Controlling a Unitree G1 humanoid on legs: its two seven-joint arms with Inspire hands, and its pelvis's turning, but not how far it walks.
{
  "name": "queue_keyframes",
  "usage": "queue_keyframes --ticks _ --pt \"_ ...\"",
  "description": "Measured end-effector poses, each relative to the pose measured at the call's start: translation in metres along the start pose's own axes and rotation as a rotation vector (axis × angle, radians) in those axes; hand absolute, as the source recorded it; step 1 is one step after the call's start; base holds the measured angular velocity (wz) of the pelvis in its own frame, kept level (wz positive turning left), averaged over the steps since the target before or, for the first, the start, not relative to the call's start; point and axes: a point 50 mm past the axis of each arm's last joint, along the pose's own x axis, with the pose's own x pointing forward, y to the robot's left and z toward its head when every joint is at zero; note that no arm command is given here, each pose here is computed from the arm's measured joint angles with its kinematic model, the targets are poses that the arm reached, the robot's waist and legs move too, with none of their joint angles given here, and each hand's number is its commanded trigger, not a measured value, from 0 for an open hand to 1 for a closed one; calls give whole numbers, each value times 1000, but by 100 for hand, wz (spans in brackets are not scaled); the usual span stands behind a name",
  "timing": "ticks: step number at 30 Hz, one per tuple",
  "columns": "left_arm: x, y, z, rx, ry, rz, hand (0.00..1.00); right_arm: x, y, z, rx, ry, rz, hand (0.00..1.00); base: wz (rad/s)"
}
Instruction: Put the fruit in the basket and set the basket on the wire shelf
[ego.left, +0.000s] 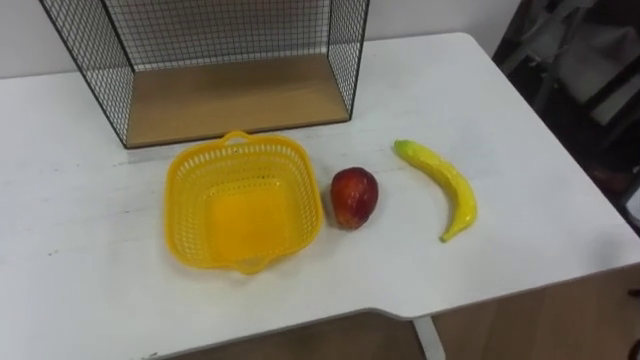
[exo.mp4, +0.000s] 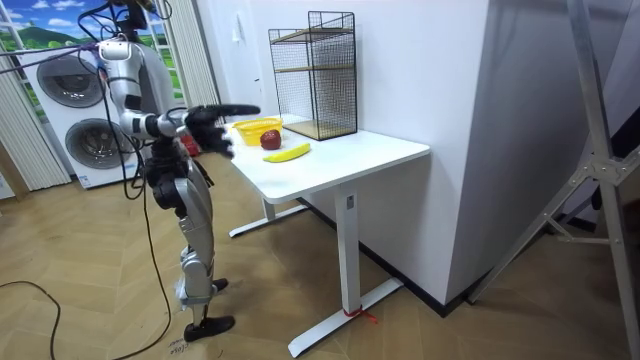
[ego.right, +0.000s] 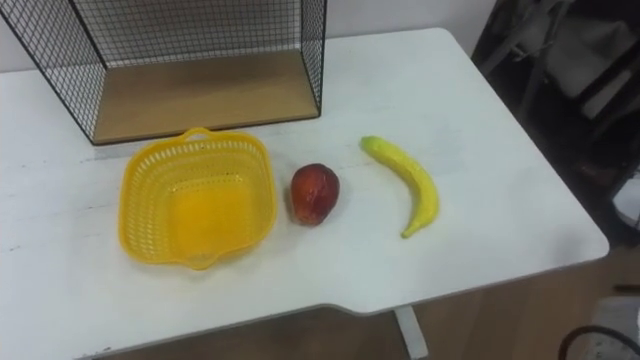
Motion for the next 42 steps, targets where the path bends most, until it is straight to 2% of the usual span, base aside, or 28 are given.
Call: queue_keyframes --ticks 5,8,11,14,20,25,32,42 --pt "1 -2 6 16 -23 -23 0 -13 25 11 -1 -61 203 0 -1" --pt "0 -5 6 30 -28 -50 0 -25 41 13 8 -65 357 0 1" --pt "0 -6 9 38 -37 -61 0 -35 57 11 -58 -84 558 0 5" --pt "0 -7 11 49 -47 -64 0 -46 68 8 -108 -97 715 0 6" --pt "0 -7 19 62 -82 -76 0 -62 79 1 -140 -73 930 0 13" --pt "1 -4 19 67 -81 -83 0 -69 82 -9 -254 -91 1065 0 7" --pt "1 -6 17 69 -74 -117 0 -70 80 -24 -372 -36 1153 0 0" --pt "1 -7 17 97 -60 -154 0 -76 80 -29 -519 -65 1278 0 9"
